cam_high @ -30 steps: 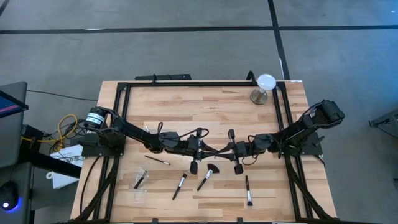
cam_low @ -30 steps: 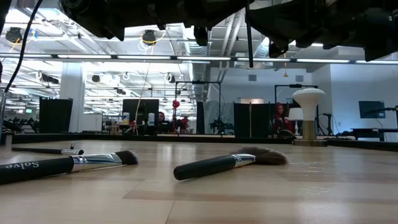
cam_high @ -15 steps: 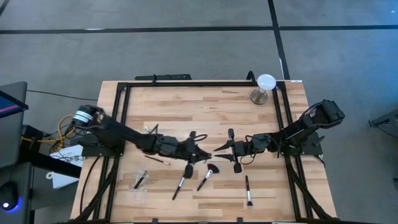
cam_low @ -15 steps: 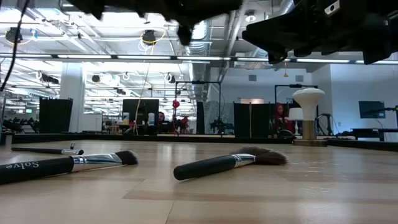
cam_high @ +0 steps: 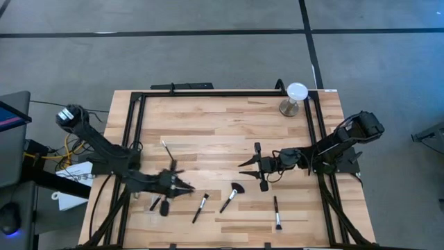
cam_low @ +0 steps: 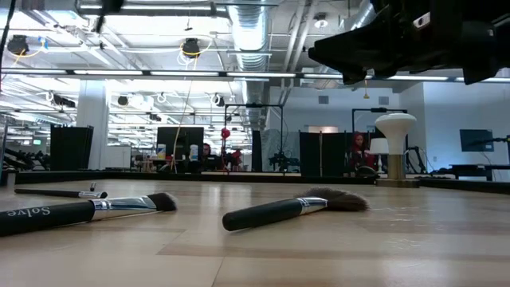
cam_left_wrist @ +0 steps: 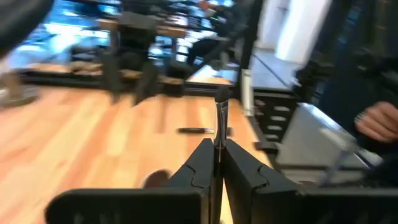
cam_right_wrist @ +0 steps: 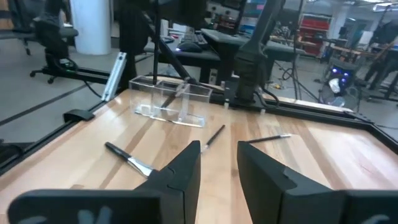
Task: Put items in baskets/containers
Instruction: Put the eyeshadow brush into the transparent organizer
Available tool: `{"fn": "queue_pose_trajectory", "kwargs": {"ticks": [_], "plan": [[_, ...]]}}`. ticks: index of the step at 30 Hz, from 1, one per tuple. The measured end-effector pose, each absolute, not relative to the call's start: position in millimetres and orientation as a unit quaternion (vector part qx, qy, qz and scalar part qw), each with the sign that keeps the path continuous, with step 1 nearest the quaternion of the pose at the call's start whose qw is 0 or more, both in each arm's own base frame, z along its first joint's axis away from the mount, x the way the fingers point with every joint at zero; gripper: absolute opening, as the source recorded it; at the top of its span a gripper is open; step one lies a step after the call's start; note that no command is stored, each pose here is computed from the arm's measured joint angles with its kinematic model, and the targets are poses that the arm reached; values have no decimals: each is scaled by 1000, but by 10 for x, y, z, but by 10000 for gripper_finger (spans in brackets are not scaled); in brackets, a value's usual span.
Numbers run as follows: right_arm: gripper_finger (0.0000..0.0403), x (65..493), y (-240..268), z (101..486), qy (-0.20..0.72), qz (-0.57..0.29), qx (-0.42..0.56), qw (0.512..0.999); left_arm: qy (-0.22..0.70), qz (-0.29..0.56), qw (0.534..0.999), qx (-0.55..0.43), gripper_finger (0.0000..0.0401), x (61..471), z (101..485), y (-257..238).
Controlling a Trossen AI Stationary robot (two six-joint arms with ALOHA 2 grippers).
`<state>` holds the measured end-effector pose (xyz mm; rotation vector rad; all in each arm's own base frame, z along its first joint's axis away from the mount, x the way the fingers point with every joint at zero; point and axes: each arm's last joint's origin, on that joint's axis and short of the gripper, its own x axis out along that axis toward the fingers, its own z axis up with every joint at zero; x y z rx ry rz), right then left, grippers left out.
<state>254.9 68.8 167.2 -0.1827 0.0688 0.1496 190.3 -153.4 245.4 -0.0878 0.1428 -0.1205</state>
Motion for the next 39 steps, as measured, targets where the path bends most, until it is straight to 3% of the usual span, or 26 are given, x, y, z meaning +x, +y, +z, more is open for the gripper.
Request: {"fn": "queue_pose_trajectory", "kwargs": {"ticks": [3,21,34,39], "plan": [[98,2557,655,1663,40,69,-85,993,65,-35,995,-69,26,1659,2363,-1478],[98,2556,641,1623,62,68,-64,994,82,-180,975,-101,20,1057,2180,-1614],[98,2556,641,1623,62,67,-58,994,65,-85,991,-86,23,716,2117,-1682],[98,2556,641,1622,63,67,-52,994,65,-87,990,-93,23,657,2106,-1697]]}}
